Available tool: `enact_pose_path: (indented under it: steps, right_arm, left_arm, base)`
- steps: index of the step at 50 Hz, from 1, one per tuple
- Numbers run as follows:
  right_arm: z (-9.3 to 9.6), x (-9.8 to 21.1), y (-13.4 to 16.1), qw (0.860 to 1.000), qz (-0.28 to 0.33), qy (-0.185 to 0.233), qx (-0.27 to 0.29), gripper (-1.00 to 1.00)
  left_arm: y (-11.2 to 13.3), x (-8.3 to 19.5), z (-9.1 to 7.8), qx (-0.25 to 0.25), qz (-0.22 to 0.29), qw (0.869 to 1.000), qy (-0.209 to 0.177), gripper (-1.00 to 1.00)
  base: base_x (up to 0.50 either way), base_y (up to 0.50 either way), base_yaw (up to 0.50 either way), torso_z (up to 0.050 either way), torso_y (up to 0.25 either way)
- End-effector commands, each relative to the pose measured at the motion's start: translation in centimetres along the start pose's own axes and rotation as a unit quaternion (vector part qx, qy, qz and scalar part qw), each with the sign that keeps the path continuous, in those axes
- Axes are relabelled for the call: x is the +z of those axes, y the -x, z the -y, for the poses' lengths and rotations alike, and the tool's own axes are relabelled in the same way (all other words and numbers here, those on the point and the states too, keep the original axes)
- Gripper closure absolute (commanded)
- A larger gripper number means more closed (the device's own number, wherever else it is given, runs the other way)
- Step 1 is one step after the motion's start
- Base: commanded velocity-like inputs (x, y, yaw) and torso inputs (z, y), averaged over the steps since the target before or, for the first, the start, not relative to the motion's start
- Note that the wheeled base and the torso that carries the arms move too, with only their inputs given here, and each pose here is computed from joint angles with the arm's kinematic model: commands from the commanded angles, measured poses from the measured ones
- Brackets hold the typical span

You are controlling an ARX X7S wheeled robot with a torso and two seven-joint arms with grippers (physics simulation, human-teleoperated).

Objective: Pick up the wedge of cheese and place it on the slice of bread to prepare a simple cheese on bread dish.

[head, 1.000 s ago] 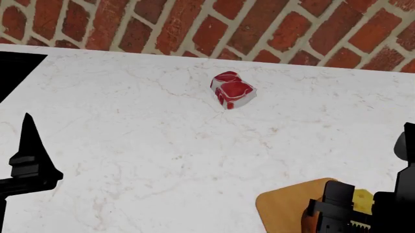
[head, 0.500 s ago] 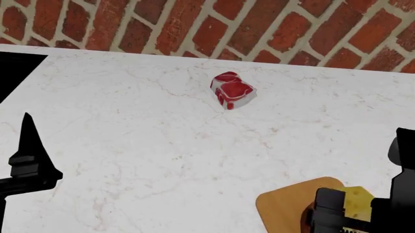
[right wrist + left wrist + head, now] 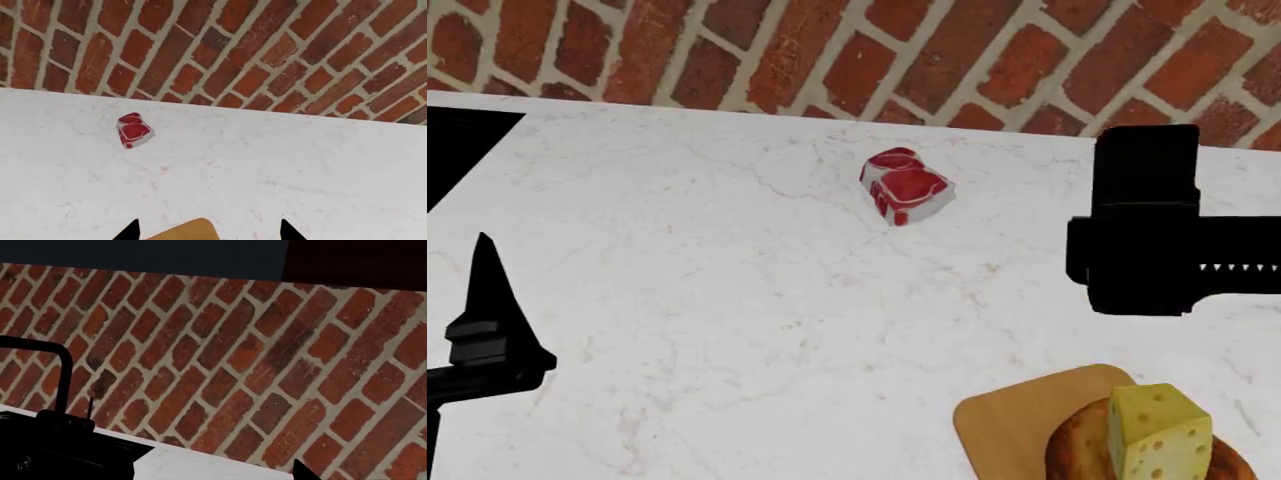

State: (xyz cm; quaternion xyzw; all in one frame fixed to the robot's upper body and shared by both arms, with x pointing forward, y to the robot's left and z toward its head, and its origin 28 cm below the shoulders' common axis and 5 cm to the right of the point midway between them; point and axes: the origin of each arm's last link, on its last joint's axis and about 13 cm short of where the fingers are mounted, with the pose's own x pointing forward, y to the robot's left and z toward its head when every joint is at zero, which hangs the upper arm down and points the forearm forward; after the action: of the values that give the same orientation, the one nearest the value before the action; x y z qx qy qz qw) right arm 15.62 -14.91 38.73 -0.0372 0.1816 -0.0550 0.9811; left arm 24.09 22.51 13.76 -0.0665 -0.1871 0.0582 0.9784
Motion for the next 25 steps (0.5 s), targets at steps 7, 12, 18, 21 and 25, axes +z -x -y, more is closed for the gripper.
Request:
enact_pose_path:
  steps: [7, 12, 18, 21, 25]
  right_arm:
    - [-0.6, -4.1, 4.9, 0.990, 0.123, 0.036, -0.060, -1.00]
    - [-1.0, -6.1, 4.6, 0.989, 0.130, 0.033, -0.068, -1.00]
    - [-2.1, -7.7, 3.6, 0.989, 0.127, 0.034, -0.071, -1.00]
    - [-2.3, -8.0, 3.1, 0.989, 0.123, 0.039, -0.074, -1.00]
    - [-2.4, -7.9, 3.1, 0.990, 0.119, 0.033, -0.072, -1.00]
  left_arm:
    - [0.0, 0.0, 0.0, -0.005, 0.001, 1.000, 0.004, -1.00]
    - [0.0, 0.0, 0.0, -0.006, 0.002, 1.000, 0.004, -1.00]
    - [0.0, 0.0, 0.0, -0.008, 0.001, 1.000, 0.003, -1.00]
    - [0.0, 0.0, 0.0, -0.007, 0.001, 1.000, 0.003, -1.00]
    - [0.0, 0.0, 0.0, -0.006, 0.000, 1.000, 0.001, -1.00]
  base:
    - [0.00, 0.00, 0.00, 0.000, 0.000]
    - [0.00, 0.00, 0.00, 0.000, 0.000]
    - [0.00, 0.00, 0.00, 0.000, 0.000]
    - [0.00, 0.00, 0.00, 0.000, 0.000]
    - [0.00, 0.00, 0.00, 0.000, 0.000]
